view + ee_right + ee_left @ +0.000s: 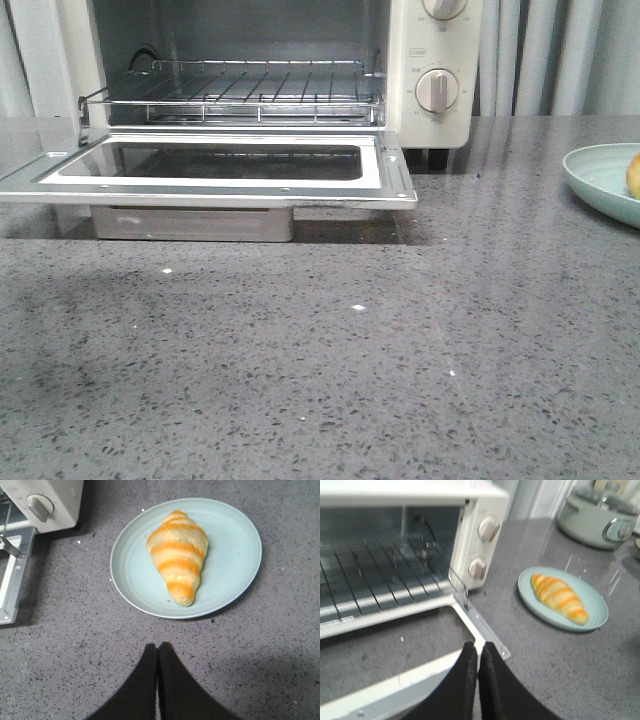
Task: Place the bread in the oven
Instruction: 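Lower the oven door fully open and withdraw the left gripper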
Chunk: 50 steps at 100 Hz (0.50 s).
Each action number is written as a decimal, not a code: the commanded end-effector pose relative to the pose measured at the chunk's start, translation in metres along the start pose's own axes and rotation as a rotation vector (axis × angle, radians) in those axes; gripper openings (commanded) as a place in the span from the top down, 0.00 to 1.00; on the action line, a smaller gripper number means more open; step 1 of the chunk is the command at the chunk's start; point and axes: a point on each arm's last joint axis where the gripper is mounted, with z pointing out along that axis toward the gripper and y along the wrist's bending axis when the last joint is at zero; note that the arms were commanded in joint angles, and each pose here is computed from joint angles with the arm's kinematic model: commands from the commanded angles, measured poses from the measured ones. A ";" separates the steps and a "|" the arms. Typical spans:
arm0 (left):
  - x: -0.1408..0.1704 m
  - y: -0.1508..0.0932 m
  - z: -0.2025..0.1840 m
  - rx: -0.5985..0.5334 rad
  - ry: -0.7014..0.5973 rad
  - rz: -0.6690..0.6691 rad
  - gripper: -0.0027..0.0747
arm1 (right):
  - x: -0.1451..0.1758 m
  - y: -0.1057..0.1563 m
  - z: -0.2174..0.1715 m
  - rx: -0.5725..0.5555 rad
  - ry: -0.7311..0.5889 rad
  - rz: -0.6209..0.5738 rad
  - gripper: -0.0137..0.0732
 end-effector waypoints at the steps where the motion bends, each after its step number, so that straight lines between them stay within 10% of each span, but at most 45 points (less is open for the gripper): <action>1: -0.019 -0.006 -0.027 0.035 -0.152 0.021 0.99 | -0.016 0.002 0.003 -0.002 -0.044 -0.022 0.89; 31: -0.022 -0.004 -0.074 0.010 -0.232 0.068 0.99 | -0.062 0.010 0.022 0.007 0.009 -0.057 0.41; 50: -0.020 -0.001 -0.077 -0.026 -0.210 0.064 0.99 | -0.094 0.015 0.047 0.017 0.078 -0.054 0.36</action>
